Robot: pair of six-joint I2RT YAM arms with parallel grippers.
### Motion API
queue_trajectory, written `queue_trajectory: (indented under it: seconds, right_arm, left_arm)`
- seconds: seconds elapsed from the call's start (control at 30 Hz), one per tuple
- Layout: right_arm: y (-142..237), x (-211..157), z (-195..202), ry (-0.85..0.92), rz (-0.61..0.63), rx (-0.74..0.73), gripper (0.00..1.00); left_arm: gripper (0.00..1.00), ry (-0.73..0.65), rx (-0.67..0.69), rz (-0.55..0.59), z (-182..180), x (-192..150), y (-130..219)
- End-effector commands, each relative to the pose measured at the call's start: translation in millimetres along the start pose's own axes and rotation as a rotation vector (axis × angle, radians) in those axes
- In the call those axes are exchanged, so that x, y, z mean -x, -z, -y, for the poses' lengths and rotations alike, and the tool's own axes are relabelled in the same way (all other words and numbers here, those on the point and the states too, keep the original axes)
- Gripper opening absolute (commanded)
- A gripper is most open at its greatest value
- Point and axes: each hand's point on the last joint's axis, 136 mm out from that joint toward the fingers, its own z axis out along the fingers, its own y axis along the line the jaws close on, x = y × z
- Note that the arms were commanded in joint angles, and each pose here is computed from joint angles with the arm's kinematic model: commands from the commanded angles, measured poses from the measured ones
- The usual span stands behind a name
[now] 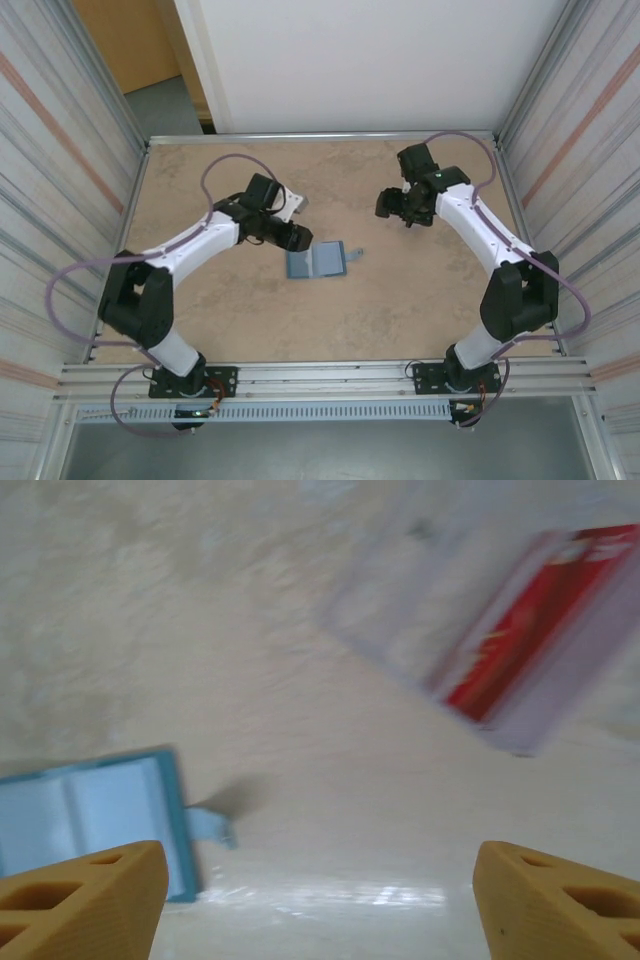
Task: Put the credit cards into the card holder
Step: Rotate the card holder at the center of the table, then move the storage box to the middle-right of the table.
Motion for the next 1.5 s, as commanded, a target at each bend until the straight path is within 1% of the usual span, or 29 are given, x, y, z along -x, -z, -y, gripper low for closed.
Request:
queue_trajectory:
  seconds: [0.0,0.03,0.13,0.23,0.3,0.33,0.4,0.47,0.53,0.7,0.83,1.0,1.17,1.23,1.4,1.47]
  right_arm:
    - [9.8,6.9,44.2,0.000,0.012,-0.196,0.87]
    - [8.2,10.6,49.5,-0.015,0.011,-0.211,0.88]
    - [2.4,20.7,63.4,-0.094,0.006,-0.197,0.87]
    - [-8.5,27.4,69.3,-0.232,-0.008,-0.068,0.85]
    - [-17.4,31.8,70.3,-0.299,-0.011,0.000,0.86]
    - [-22.3,34.1,68.4,-0.315,-0.017,0.025,0.90]
    - [-33.9,36.8,69.7,-0.338,-0.040,0.022,1.00]
    - [-45.7,38.1,67.1,-0.354,-0.054,0.030,0.99]
    - [-59.7,35.5,66.0,-0.385,-0.067,0.039,0.99]
    - [-94.8,25.4,59.5,-0.418,-0.114,0.057,0.99]
    - [-107.8,22.2,58.1,-0.391,-0.141,0.039,0.99]
    - [-119.0,10.5,61.5,-0.373,-0.177,0.031,0.87]
    - [-127.6,2.4,64.6,-0.349,-0.212,0.014,0.82]
    - [-127.3,-0.3,66.6,-0.345,-0.219,0.009,0.78]
    - [-123.2,-7.2,71.1,-0.336,-0.222,0.007,0.70]
    - [-121.7,-8.7,71.6,-0.342,-0.225,0.020,0.63]
  left_arm:
    - [0.72,-0.072,0.066,0.065,-16.5,10.4,33.8]
    - [0.74,-0.073,0.069,0.078,-19.7,10.1,39.5]
    - [0.76,-0.096,0.047,0.076,-16.0,14.2,39.3]
    - [0.77,-0.132,0.016,0.084,-2.0,38.7,32.0]
    - [0.77,-0.139,0.006,0.074,5.6,55.1,24.6]
    - [0.77,-0.130,-0.001,0.064,9.5,62.3,20.7]
    - [0.78,-0.093,-0.014,0.049,14.2,72.5,15.5]
    - [0.80,-0.045,-0.035,0.035,17.3,74.4,9.9]
    - [0.81,-0.032,-0.044,0.024,19.0,69.1,4.2]
    - [0.85,-0.083,-0.013,0.012,20.3,49.7,-6.5]
    - [0.88,-0.101,0.012,0.015,18.8,45.7,-5.9]
    - [0.88,-0.093,0.013,0.011,17.3,44.3,-8.2]
    - [0.88,-0.089,-0.009,0.013,20.7,41.9,-10.0]
    - [0.88,-0.090,-0.004,0.011,19.4,41.0,-10.0]
    - [0.88,-0.086,-0.012,0.012,19.9,39.9,-11.0]
    - [0.88,-0.084,-0.011,0.008,19.3,39.4,-12.2]
